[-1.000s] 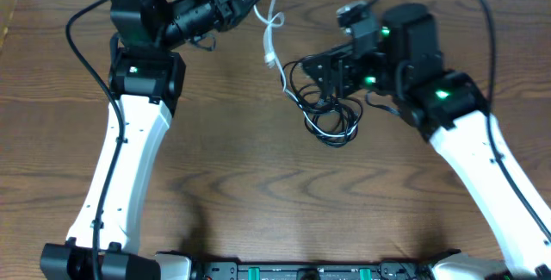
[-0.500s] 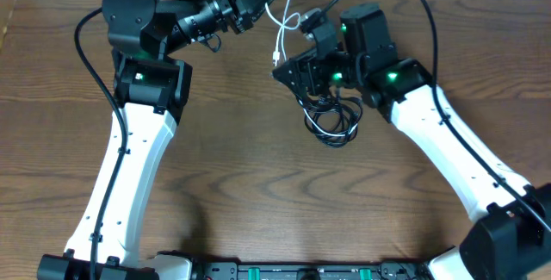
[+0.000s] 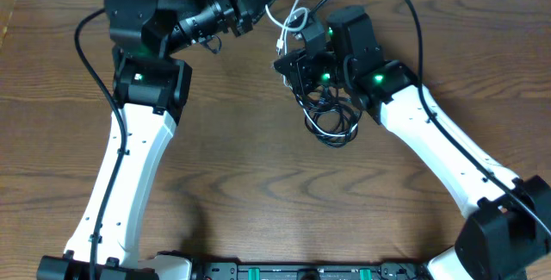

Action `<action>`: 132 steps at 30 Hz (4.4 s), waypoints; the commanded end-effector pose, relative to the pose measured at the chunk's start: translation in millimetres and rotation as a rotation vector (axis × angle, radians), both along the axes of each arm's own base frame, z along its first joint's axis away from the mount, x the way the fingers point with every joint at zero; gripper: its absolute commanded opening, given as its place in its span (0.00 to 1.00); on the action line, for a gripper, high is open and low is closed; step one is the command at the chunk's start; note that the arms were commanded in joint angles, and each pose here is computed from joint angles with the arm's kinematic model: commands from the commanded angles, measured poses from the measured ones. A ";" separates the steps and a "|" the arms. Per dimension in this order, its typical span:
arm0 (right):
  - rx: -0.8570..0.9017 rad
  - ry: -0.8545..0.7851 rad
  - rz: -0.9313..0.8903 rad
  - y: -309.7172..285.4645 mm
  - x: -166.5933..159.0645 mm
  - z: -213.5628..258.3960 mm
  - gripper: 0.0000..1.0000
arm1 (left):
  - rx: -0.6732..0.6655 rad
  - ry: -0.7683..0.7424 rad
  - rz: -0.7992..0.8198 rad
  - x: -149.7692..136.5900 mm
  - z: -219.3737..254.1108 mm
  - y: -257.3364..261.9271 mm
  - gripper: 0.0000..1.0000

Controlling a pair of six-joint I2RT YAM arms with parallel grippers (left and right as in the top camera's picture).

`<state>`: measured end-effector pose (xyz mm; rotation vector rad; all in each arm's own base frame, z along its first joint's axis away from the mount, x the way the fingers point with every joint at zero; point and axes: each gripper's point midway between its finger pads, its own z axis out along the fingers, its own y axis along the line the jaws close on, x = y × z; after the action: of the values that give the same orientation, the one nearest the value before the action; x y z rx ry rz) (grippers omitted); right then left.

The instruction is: Untangle cables

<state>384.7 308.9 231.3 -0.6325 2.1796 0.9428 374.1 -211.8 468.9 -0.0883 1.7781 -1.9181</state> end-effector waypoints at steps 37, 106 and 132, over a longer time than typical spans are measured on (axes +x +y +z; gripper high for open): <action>-0.072 0.058 -0.299 -82.7 -14.3 40.1 0.95 | 1.269 0.201 0.029 -21.1 -288.5 66.7 0.61; -0.150 0.162 -0.369 -123.3 -16.1 16.4 0.99 | 1.593 0.107 -0.269 0.5 -468.9 44.2 0.43; -0.153 0.165 -0.370 -123.9 -16.5 15.7 0.99 | 1.440 0.040 -0.240 -0.6 -396.7 21.4 0.07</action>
<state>366.1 187.8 248.0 -0.2090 2.4219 0.6733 361.1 -167.4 4.9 0.6079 2.9680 -0.1771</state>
